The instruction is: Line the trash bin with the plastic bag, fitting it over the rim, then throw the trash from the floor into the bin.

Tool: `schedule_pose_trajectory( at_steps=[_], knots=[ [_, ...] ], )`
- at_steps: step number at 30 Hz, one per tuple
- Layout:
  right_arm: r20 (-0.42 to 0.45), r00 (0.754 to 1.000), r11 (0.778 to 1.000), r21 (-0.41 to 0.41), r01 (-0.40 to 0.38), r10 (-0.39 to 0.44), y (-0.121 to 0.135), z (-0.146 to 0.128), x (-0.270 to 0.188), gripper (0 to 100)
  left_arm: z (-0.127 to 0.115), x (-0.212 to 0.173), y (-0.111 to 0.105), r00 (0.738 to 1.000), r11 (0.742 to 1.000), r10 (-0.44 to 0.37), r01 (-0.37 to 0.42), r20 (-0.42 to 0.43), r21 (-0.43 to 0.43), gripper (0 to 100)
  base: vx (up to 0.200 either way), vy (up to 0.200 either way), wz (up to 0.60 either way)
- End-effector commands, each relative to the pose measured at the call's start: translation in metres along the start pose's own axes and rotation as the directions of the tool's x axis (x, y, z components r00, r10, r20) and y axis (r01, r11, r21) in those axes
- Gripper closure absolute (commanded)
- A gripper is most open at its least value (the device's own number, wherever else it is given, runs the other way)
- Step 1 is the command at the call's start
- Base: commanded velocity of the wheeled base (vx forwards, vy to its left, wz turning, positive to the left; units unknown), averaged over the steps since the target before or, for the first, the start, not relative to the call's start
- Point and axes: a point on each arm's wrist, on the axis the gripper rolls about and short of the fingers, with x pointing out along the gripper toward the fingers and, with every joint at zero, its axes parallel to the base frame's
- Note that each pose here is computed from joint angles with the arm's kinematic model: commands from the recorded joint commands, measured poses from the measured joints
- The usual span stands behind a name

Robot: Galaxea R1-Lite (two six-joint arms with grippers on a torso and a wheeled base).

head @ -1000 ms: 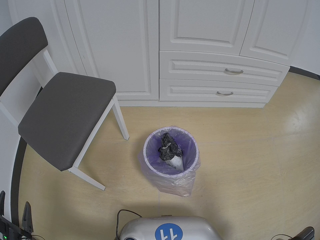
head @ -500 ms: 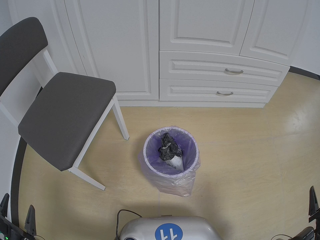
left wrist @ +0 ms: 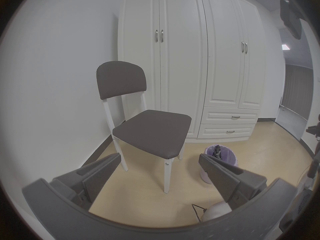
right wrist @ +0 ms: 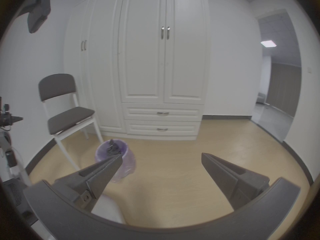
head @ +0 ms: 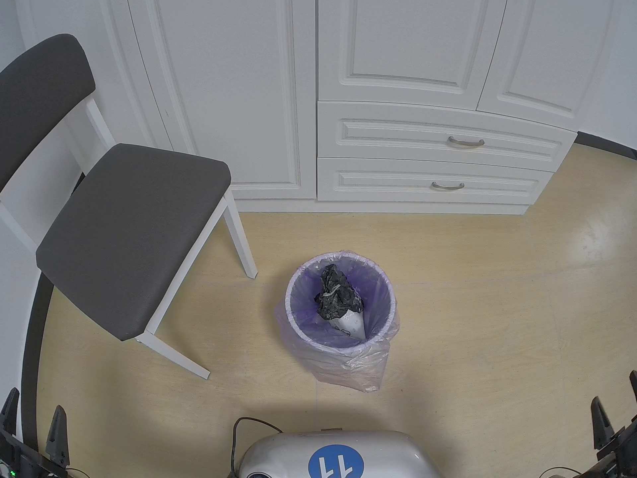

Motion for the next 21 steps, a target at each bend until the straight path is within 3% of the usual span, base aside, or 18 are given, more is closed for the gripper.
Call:
schedule_pose_trajectory(
  at_steps=[1, 6, 7, 21],
  knots=[
    [-0.045, 0.999, 0.999, 0.024, -0.024, 0.025, 0.0008, -0.0080, -0.0006, 0, -0.0047, -0.0001, 0.0000, 1.000, 1.000, -0.003, 0.003, 0.002, 0.004, 0, 0.000, 0.000, 0.00],
    [-0.042, 0.999, 0.997, 0.072, -0.007, 0.010, 0.0005, -0.0080, -0.0004, 0, -0.0086, -0.0002, -0.0010, 0.998, 0.998, -0.054, 0.055, -0.036, 0.017, 0, 0.000, 0.000, 0.00],
    [-0.041, 0.999, 0.998, 0.068, -0.006, 0.008, 0.0004, -0.0078, -0.0004, 0, -0.0091, -0.0010, -0.0018, 0.994, 0.994, -0.093, 0.096, -0.059, 0.052, 0, 0.000, 0.000, 0.00],
    [-0.035, 0.999, 0.998, 0.068, -0.003, 0.005, 0.0004, -0.0080, -0.0001, 0, -0.0093, -0.0006, -0.0019, 0.994, 0.994, -0.096, 0.099, -0.053, 0.049, 0, 0.000, 0.000, 0.00]
  ],
)
